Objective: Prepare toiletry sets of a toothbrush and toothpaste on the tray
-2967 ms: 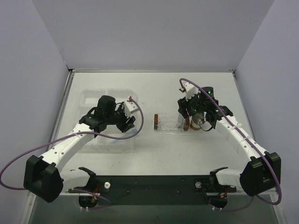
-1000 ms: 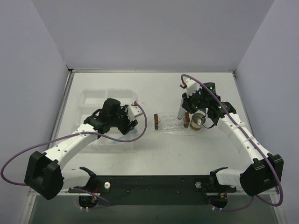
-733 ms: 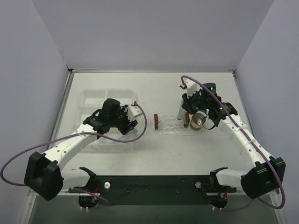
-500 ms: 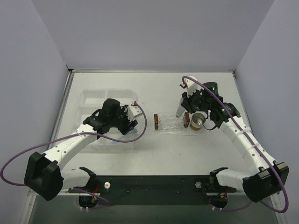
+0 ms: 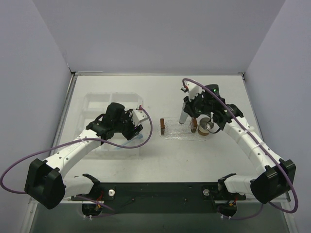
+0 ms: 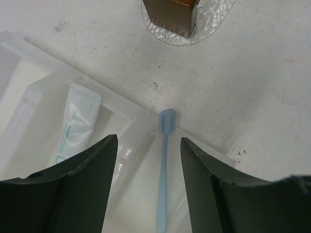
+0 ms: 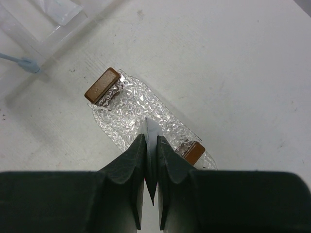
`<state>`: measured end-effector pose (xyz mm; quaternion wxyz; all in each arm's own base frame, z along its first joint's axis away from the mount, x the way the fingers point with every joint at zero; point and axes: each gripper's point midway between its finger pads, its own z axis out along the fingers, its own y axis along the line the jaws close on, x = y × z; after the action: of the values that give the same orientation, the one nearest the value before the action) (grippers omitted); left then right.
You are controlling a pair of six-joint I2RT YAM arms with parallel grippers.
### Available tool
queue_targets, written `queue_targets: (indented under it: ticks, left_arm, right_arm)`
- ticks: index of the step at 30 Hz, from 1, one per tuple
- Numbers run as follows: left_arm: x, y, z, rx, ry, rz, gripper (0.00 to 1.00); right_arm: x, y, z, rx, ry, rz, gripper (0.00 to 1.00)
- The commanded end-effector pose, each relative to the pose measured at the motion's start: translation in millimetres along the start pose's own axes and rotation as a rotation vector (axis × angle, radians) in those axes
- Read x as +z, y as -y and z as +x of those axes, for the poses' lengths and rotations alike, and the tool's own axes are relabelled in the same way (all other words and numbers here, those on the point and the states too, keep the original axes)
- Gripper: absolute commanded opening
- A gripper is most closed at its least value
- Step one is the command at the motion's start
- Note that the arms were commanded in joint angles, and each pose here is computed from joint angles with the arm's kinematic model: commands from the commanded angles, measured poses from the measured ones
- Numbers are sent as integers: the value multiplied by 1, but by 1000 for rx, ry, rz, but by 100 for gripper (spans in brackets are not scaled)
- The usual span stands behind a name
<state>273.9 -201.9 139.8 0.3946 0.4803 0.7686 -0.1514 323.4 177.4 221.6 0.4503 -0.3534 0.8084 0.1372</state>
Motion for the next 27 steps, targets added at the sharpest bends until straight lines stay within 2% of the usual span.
queue_targets:
  ticks: [1, 27]
  left_arm:
    - [-5, -4, -13, 23, 45, -24, 65]
    - [-1, -4, -4, 27, 32, -28, 64]
  right_arm:
    - [1, 2, -25, -10, 68, 6, 0]
    - [28, -5, -11, -24, 11, -24, 0]
